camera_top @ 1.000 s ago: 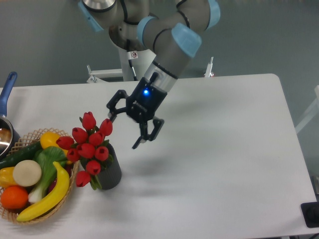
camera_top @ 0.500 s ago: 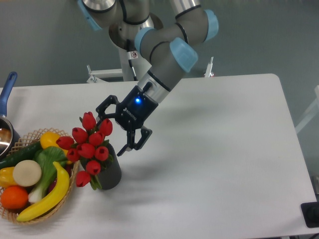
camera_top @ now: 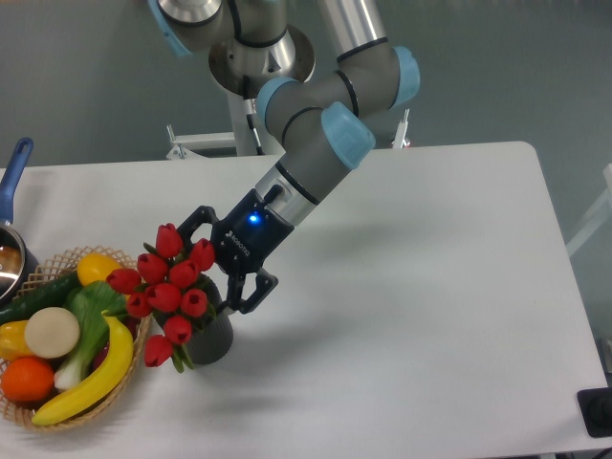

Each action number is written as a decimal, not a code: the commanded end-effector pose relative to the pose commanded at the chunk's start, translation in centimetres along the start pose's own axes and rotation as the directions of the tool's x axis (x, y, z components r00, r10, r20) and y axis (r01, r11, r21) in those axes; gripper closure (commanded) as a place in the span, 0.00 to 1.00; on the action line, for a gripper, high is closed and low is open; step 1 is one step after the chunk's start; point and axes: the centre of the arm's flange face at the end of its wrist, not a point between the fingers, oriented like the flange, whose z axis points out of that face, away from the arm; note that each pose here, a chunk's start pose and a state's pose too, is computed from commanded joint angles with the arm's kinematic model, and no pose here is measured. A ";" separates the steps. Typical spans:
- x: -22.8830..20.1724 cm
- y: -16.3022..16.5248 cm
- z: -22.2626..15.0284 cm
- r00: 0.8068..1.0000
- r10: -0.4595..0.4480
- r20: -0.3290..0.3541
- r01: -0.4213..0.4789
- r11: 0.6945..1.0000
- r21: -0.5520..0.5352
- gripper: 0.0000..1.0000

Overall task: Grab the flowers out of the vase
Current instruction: 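Lower the gripper around the tulip stems and close on them, then lift the gripped tulips straight up out of the black vase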

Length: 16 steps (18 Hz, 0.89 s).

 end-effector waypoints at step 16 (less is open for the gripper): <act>2.3 -2.0 -3.3 1.000 0.024 0.002 -0.024 0.996 0.091 0.97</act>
